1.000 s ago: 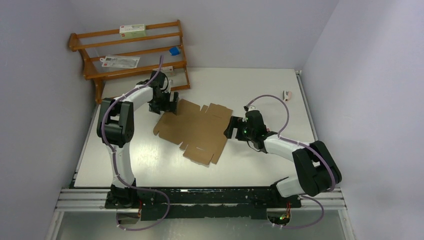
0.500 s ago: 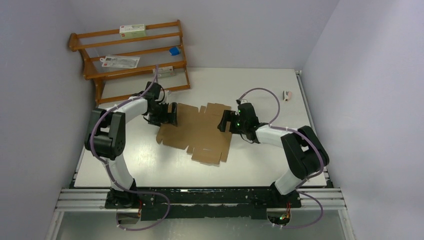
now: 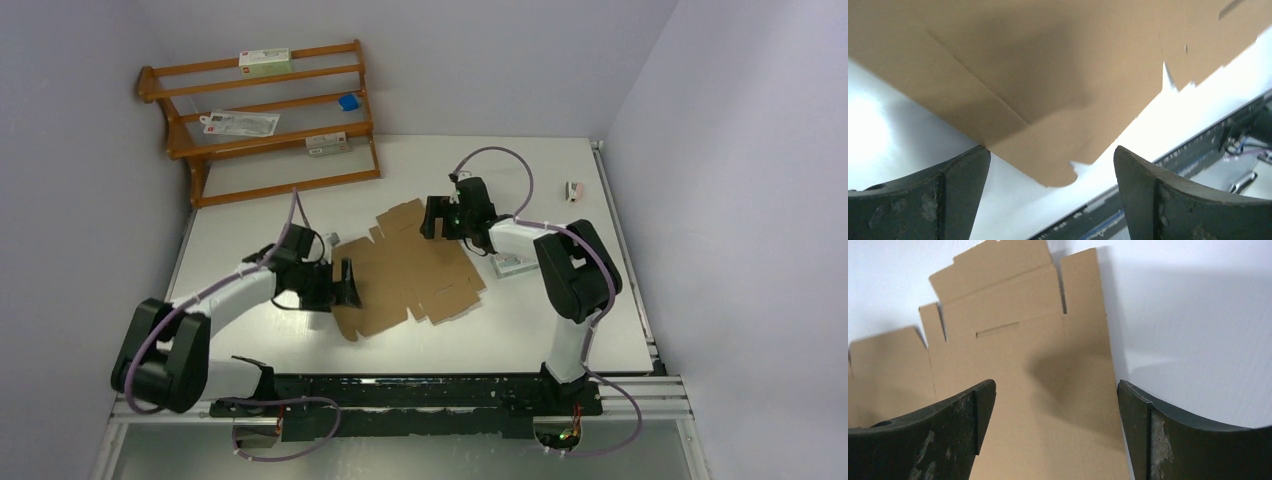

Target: Fold the paper box

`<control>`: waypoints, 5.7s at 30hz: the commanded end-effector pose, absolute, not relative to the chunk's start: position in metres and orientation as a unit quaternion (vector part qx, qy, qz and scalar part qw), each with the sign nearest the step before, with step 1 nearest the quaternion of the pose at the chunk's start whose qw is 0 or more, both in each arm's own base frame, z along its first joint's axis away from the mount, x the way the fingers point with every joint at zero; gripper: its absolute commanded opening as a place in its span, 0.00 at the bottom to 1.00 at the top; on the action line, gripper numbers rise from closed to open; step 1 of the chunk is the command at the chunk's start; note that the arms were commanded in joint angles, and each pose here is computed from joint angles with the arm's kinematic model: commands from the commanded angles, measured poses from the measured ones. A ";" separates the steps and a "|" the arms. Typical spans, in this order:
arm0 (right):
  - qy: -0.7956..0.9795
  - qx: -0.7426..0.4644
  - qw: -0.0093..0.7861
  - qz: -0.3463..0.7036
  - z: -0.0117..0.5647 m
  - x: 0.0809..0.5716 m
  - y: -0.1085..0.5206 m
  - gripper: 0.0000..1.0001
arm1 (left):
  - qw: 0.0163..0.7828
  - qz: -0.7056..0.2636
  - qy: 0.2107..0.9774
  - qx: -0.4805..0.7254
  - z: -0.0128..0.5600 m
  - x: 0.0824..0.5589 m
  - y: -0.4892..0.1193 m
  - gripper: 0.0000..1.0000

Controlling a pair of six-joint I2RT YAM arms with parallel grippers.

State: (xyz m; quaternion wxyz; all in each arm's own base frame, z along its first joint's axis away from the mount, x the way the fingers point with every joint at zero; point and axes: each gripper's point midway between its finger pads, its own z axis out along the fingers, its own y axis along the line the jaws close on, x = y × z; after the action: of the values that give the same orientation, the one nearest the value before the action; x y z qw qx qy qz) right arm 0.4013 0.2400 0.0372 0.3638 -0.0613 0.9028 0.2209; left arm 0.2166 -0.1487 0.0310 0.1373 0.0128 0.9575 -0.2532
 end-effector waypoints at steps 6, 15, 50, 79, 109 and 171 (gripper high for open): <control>0.879 -0.127 0.392 0.239 0.070 0.431 0.271 0.97 | 0.149 -0.311 0.939 0.002 0.059 0.166 -0.190 0.98; 0.901 -0.041 0.394 0.179 0.092 0.389 0.213 1.00 | 0.237 -0.248 0.939 0.035 0.116 0.201 -0.173 0.98; 0.911 0.077 0.347 0.208 0.045 0.273 0.162 1.00 | 0.218 -0.231 0.946 0.060 0.023 0.358 -0.210 0.98; 0.901 -0.047 0.368 0.226 0.069 0.404 0.241 1.00 | 0.282 -0.206 0.937 -0.020 0.079 0.239 -0.157 0.98; 0.901 0.070 0.397 0.158 0.072 0.372 0.113 1.00 | 0.288 -0.182 0.940 -0.002 0.110 0.374 -0.095 0.98; 0.740 -0.398 0.323 0.436 0.123 0.383 0.309 0.83 | 0.262 -0.301 0.906 0.140 0.101 0.368 -0.148 0.05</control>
State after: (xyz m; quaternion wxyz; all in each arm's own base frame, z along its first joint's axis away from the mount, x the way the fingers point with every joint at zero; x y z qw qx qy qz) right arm 0.3909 0.2984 0.1226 0.3490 -0.3729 0.7555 0.4103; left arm 0.3607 -0.1409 0.0786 0.2208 0.1110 0.9248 -0.2891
